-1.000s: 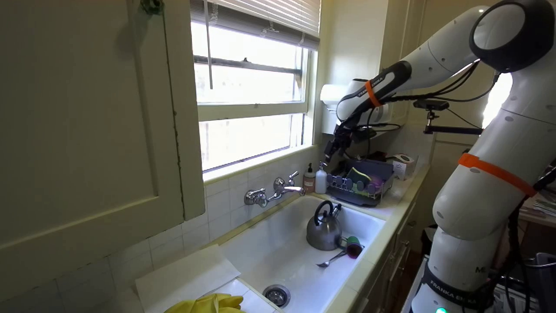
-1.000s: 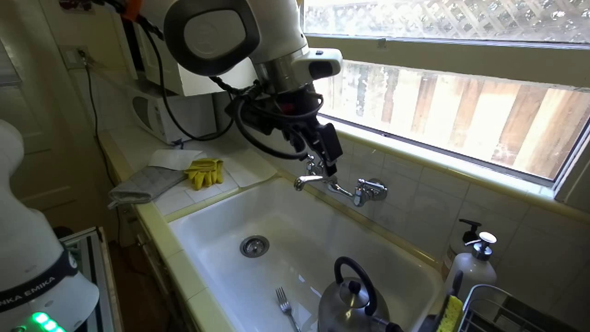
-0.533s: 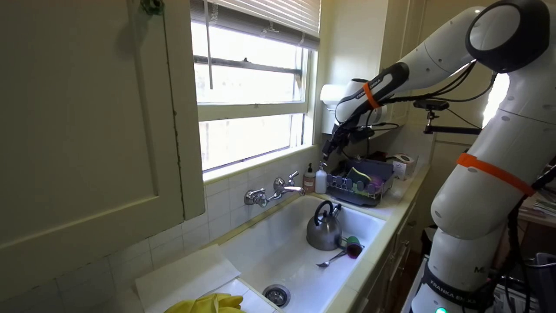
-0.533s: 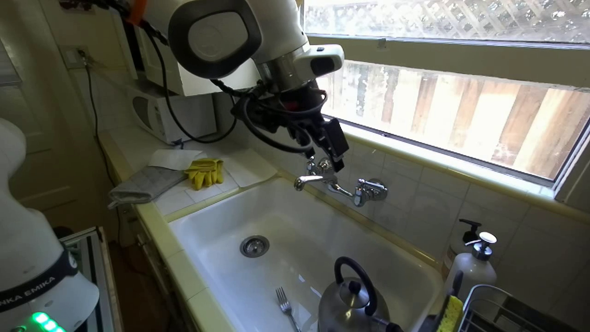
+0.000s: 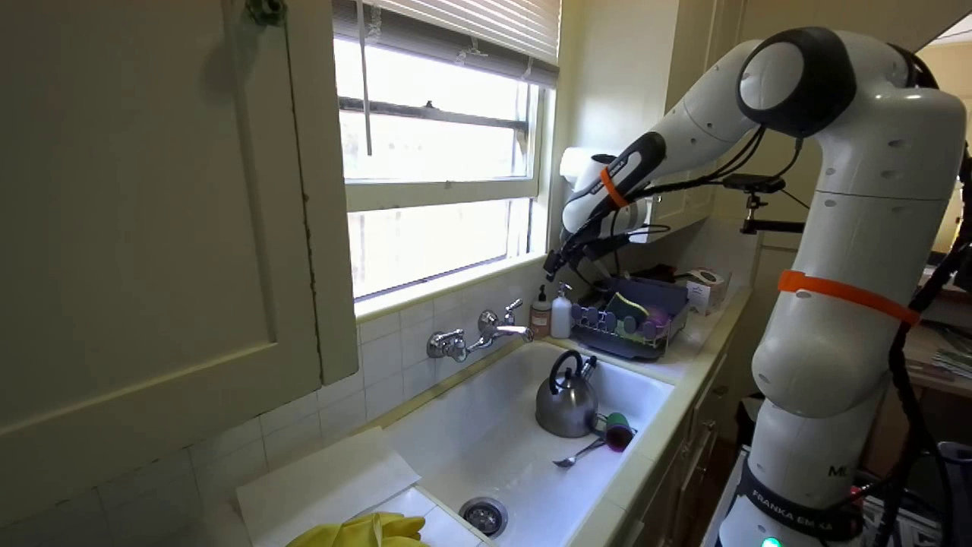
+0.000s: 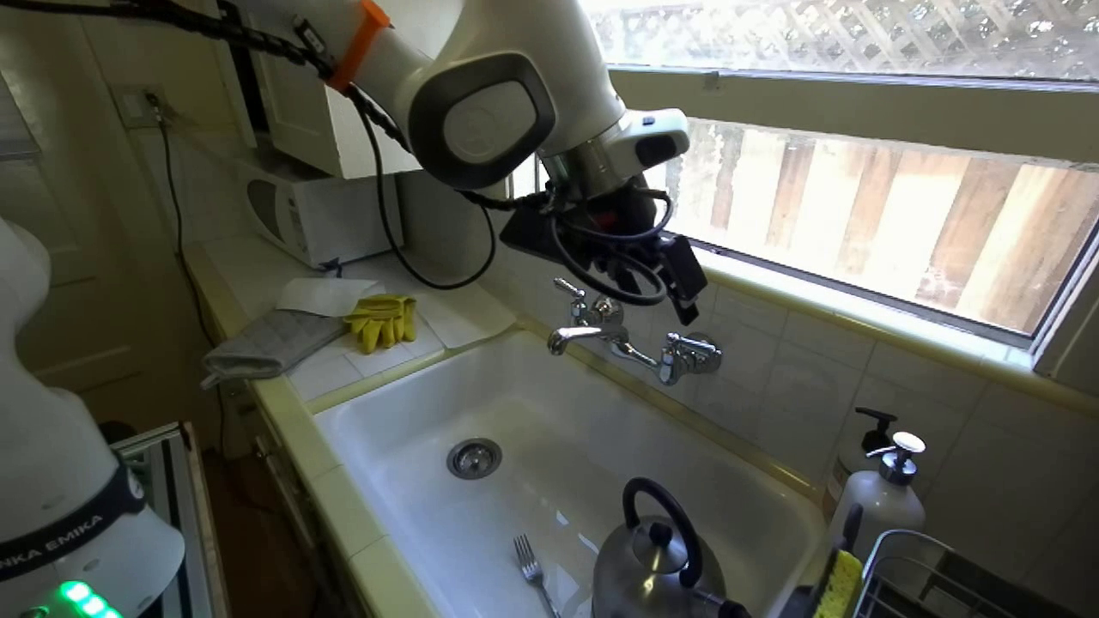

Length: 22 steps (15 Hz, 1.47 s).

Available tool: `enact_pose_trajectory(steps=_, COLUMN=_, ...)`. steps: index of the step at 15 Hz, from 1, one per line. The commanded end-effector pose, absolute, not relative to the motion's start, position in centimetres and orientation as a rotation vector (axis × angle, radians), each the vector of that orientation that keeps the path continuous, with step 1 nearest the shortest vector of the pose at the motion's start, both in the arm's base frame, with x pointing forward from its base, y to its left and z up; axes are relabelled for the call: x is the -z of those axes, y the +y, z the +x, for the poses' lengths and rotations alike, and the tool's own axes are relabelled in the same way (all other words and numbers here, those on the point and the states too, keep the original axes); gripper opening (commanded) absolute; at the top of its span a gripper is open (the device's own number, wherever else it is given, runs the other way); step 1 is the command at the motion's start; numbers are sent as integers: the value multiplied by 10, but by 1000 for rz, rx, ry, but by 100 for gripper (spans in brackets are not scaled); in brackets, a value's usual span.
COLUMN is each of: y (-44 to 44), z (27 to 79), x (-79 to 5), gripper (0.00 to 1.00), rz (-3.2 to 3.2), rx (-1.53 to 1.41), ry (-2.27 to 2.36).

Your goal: Push the right faucet handle forwards.

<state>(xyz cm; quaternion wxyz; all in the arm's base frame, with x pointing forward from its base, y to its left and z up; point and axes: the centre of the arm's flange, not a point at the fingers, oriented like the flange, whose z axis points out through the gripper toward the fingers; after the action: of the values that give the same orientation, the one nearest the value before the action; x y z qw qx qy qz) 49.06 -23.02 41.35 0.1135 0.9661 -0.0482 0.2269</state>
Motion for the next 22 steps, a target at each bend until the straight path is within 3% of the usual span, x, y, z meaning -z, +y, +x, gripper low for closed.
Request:
enact_pose_trajectory(steps=1, y=-246, z=538, x=-398, gripper=100, rz=2838, rx=-651, ry=-168)
enact_pose_trajectory(steps=7, y=-247, z=587, x=-373, gripper=100, rz=2886, rx=-665, ry=-125)
enact_pose_trajectory(steps=22, y=-262, z=639, x=-334, gripper=100, rz=2884, rx=-694, ry=-87)
